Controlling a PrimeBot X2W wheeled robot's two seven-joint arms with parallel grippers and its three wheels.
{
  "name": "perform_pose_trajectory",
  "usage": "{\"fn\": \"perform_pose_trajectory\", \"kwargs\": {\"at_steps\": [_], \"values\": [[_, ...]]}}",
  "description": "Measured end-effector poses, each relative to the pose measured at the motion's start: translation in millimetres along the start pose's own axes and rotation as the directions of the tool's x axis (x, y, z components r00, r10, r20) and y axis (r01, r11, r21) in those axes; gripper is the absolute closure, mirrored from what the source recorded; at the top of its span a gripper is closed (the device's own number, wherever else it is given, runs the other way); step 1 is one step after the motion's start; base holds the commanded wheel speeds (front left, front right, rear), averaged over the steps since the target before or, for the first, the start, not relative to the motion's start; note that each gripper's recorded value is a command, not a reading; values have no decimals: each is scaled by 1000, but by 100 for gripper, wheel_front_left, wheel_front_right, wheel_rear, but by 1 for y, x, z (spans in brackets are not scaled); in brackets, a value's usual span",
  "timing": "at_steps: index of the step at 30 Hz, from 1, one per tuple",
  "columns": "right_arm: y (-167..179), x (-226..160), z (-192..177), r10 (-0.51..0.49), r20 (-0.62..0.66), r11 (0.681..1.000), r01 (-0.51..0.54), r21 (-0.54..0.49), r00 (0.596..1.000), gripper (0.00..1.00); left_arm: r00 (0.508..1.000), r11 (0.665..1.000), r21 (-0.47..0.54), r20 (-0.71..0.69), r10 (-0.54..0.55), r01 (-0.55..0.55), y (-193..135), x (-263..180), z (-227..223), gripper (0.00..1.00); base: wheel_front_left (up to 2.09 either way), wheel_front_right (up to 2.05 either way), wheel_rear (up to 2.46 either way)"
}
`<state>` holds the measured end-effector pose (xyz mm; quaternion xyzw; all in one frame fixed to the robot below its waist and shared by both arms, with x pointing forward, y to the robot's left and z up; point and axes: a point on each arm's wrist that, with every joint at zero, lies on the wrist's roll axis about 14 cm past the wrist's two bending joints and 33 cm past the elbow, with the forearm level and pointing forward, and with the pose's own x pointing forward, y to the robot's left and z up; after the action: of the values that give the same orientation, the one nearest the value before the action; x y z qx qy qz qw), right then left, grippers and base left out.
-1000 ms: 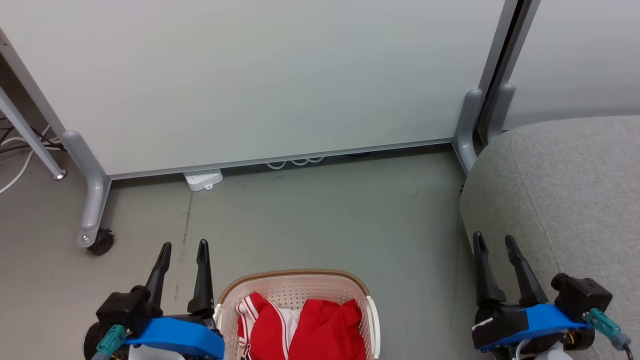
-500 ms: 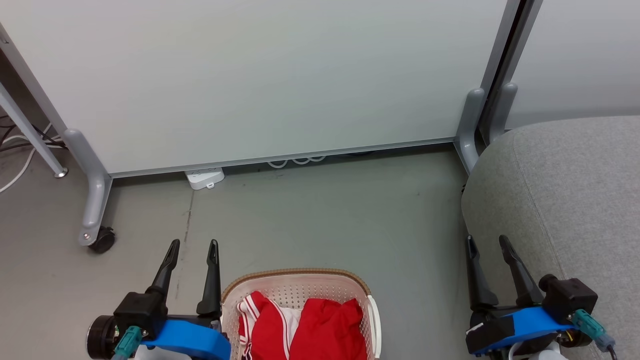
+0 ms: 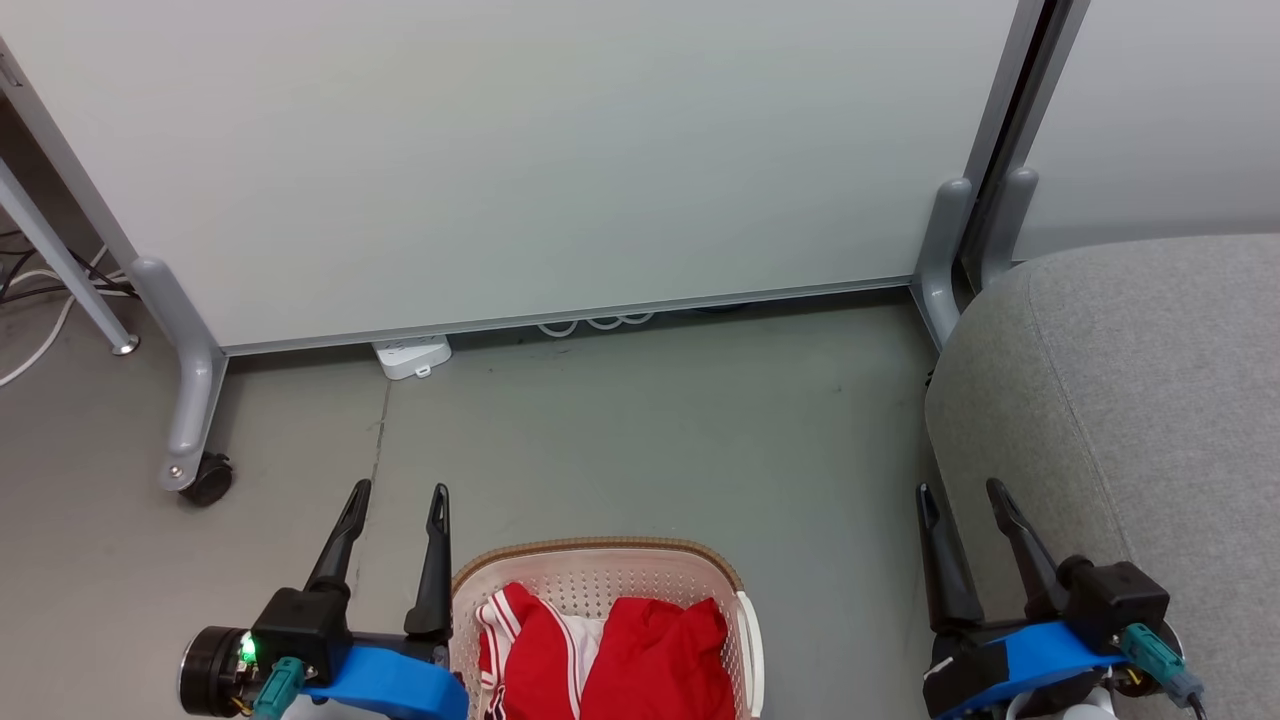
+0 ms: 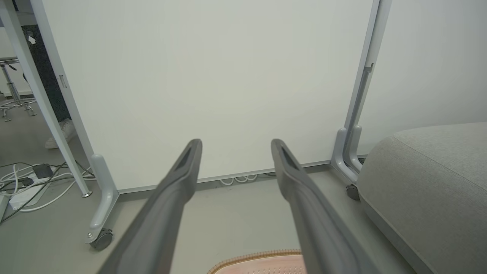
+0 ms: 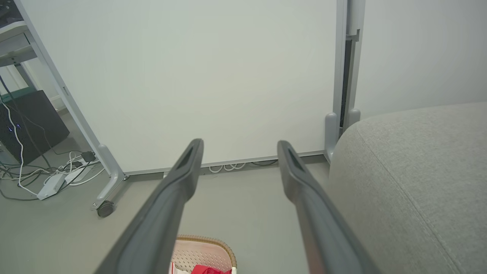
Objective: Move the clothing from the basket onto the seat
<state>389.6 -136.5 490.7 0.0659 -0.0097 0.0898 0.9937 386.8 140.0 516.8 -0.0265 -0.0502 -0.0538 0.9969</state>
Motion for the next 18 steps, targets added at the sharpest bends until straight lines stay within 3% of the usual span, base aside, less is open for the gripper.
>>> {"fn": "perform_pose_trajectory", "kwargs": {"at_steps": [18], "values": [[-2,0,-6,-4,-19,1000,4,1,1000,0,1000,1000,-3,-16,2,-2,1,0,-5,0,0,0,0]]}}
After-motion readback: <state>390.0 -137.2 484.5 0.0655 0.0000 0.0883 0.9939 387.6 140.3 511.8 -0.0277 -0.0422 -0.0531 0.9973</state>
